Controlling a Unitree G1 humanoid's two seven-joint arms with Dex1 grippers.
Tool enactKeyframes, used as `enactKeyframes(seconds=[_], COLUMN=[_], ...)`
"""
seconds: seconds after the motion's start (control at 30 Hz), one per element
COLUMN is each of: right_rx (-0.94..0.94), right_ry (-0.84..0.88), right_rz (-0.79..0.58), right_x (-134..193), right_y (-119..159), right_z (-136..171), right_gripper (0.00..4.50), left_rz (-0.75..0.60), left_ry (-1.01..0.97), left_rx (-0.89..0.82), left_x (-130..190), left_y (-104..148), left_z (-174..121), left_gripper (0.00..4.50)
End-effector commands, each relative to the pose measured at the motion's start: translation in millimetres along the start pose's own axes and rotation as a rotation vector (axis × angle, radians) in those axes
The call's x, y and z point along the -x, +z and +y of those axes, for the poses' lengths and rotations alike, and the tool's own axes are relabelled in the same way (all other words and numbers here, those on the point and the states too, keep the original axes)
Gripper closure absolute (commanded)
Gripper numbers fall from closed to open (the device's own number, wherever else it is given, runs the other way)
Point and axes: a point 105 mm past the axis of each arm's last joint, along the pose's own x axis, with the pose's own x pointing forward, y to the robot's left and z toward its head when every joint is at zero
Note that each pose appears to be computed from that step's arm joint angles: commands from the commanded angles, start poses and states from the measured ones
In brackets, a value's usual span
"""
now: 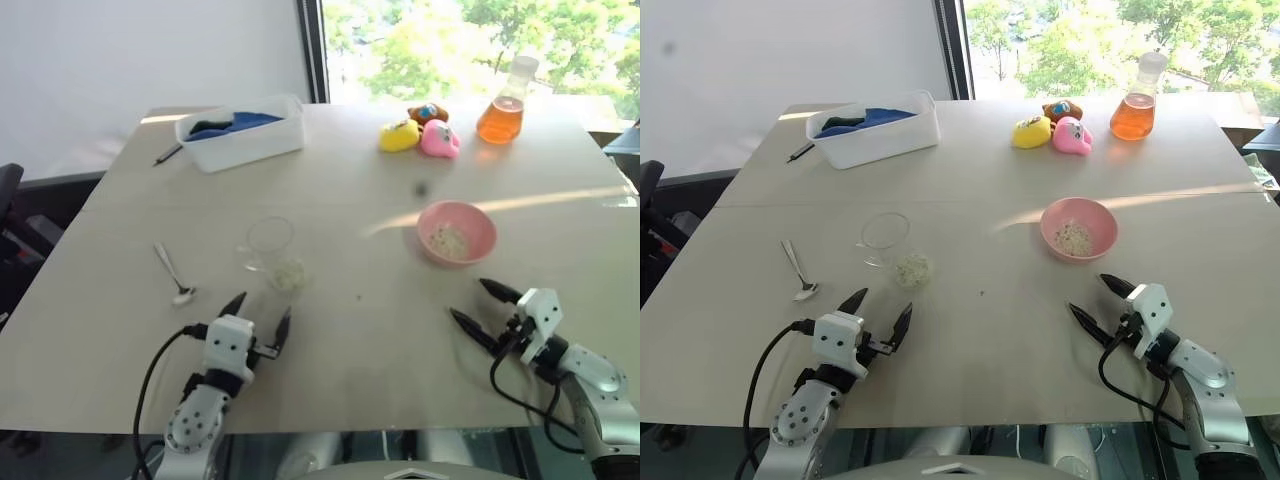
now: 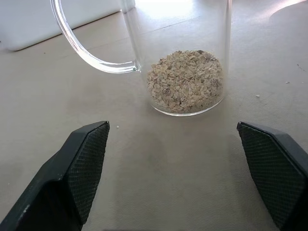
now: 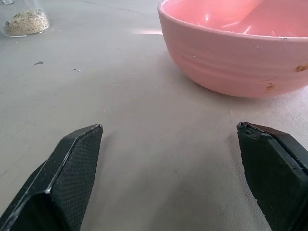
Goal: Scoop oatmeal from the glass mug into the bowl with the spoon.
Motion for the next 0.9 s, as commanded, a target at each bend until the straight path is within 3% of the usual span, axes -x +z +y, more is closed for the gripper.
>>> enactKeyframes(seconds=[0.03,0.67,0.9], right_rx=[-0.046,-0.047,-0.028], right_ry=[0.023,0.035,0.074], right_rz=[0.068,0.047,0.043], right_x=[2,-4,-4], right_y=[-18,-15,-10], right_z=[5,3,5], right_gripper=[0.00,0.00,0.00], left_rz=[0.106,0.068,0.040], left_ry=[0.001,-0.010,0.089], left_rx=[0.039,0.059,0.068], left_x=[10,12,17], left_y=[-26,-20,-9], left_z=[-6,-7,22], left_gripper=[0.02,0.02,0.02])
